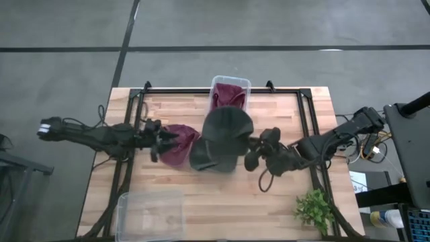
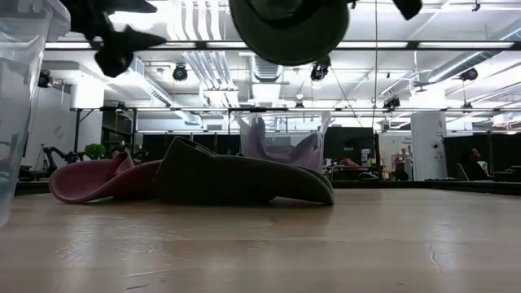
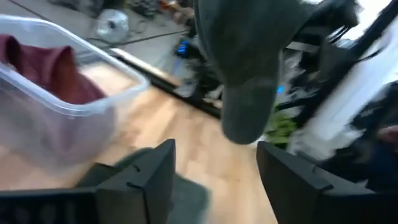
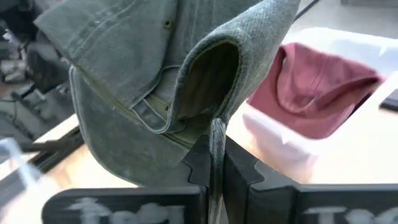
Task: Pick & Place hat
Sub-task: Put the bottom black cap into the bottom transparent bin
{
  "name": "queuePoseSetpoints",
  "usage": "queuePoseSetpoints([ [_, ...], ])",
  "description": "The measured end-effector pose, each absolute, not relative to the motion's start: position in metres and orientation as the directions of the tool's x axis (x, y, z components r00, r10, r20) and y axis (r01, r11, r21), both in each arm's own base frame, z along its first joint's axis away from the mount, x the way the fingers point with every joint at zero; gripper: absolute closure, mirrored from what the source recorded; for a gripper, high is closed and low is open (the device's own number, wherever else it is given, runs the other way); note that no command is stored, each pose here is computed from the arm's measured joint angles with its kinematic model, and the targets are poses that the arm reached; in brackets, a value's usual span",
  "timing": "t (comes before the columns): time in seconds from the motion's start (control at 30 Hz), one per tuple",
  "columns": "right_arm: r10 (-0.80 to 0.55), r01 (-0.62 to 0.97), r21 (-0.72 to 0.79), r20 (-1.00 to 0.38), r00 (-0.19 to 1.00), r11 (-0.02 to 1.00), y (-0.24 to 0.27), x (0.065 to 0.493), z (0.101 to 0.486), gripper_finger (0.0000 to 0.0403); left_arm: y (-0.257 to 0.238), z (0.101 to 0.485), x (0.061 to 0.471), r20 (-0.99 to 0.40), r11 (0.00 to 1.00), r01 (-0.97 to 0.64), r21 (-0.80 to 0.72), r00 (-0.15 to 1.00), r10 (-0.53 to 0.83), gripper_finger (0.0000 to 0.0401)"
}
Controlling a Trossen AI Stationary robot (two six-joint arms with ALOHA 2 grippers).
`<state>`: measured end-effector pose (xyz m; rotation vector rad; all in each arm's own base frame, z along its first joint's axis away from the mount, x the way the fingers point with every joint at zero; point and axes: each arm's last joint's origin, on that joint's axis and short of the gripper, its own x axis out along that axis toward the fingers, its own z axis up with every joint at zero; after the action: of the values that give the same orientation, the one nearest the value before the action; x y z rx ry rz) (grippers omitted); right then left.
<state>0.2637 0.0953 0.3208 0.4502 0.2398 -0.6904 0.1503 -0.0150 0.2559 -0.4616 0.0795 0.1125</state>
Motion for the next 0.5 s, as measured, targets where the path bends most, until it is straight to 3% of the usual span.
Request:
queuePoseSetpoints([
  [0.27, -0.598, 0.656, 0.301, -0.271, 0.754, 0.692, 0.076, 0.286, 0.329, 0.039, -0.018, 0.266, 0.176, -0.157, 0.911, -0.179, -0.371, 0.979, 0.128, 0.0174],
  [0.5, -0.53, 0.613, 0.291, -0.317, 0.786, 0.735, 0.069, 0.295, 0.324, 0.039, -0.019, 0.286, 0.183, -0.164, 0.918, -0.187, -0.35, 0.977, 0.136, 0.0174],
])
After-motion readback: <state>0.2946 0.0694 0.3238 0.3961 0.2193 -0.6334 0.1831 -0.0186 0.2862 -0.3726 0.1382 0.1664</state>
